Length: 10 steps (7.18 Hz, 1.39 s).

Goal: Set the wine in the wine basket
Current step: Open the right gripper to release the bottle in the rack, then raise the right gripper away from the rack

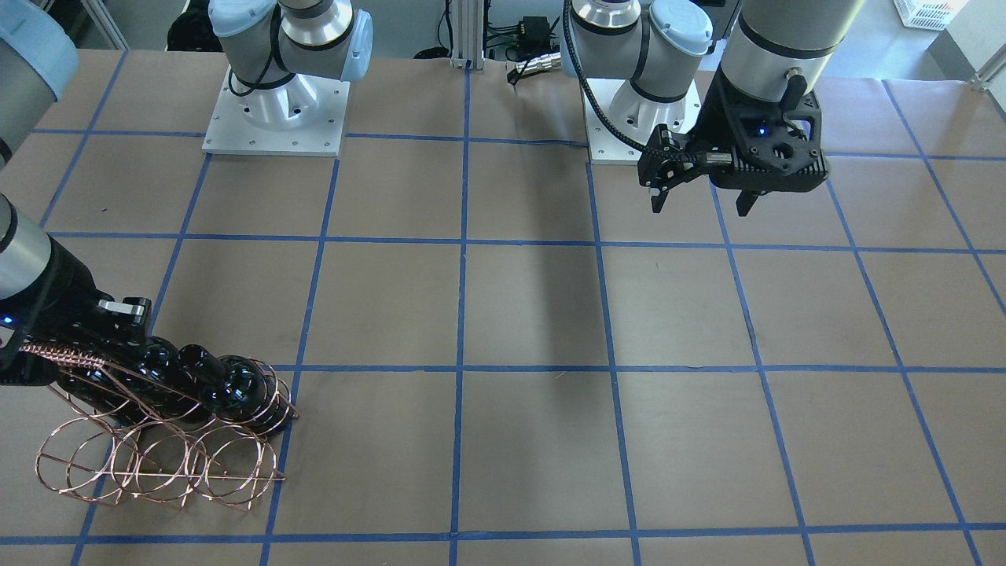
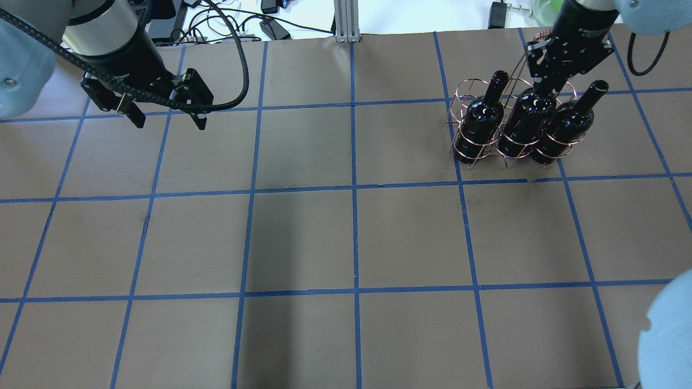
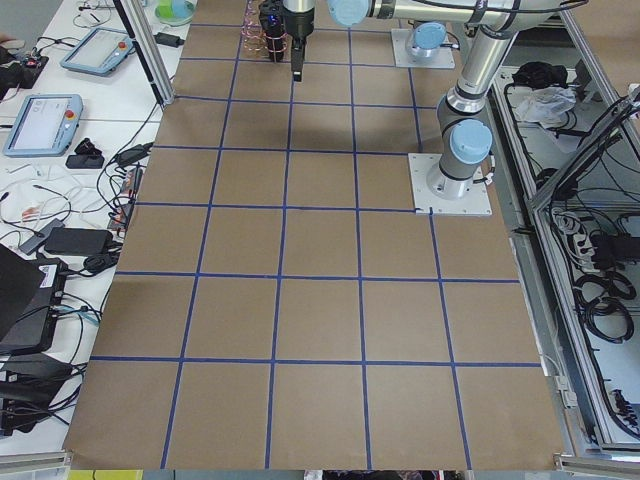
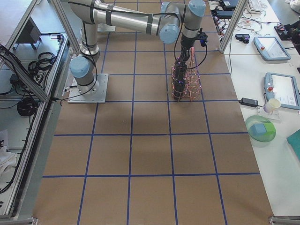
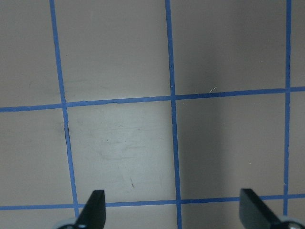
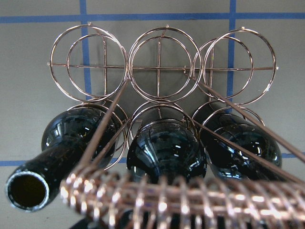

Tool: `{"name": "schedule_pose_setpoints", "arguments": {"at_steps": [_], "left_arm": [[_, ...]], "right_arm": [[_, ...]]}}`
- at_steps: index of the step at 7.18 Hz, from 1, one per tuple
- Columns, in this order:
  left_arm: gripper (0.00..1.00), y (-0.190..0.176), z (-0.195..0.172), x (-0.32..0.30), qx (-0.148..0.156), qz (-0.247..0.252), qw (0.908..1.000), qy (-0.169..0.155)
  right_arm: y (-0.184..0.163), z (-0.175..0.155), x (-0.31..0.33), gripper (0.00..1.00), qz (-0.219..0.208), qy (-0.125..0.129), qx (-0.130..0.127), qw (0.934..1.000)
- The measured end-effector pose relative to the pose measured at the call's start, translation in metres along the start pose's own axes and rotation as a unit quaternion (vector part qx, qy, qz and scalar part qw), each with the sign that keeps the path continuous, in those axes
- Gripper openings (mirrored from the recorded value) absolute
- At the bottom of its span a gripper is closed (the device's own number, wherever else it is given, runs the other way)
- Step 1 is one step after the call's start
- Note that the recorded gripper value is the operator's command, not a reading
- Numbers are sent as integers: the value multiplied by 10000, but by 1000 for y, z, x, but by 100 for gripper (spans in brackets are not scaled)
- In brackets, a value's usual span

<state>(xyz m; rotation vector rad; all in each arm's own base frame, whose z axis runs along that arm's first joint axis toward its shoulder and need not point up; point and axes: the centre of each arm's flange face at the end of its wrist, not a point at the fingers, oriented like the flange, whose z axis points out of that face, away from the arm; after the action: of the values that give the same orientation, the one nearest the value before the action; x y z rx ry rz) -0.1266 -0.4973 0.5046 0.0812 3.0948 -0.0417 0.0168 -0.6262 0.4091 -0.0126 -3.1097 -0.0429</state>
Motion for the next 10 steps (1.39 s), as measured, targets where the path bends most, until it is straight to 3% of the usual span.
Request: {"name": "schedule_pose_setpoints", "arguments": {"at_steps": [1,2,5,8,10], "left_arm": [[100,0,0,0,0,0,10000,-1],[100,0,0,0,-1,0,10000,-3],[100,0,0,0,-4,7,10000,-14],[100,0,1,0,-4,17,10000,-21],[100,0,1,0,-3,22,10000,-11]], "right_arm": [[0,6,0,48,1,-2,-16,10000],[0,8,-1,87,1,-5,-23,10000],[27,-29,-5,99,-17,55,21,10000],[123,-124,-35,100,1,113,5,9999],[160,-146,-96,100,30,169,82,9998]]}}
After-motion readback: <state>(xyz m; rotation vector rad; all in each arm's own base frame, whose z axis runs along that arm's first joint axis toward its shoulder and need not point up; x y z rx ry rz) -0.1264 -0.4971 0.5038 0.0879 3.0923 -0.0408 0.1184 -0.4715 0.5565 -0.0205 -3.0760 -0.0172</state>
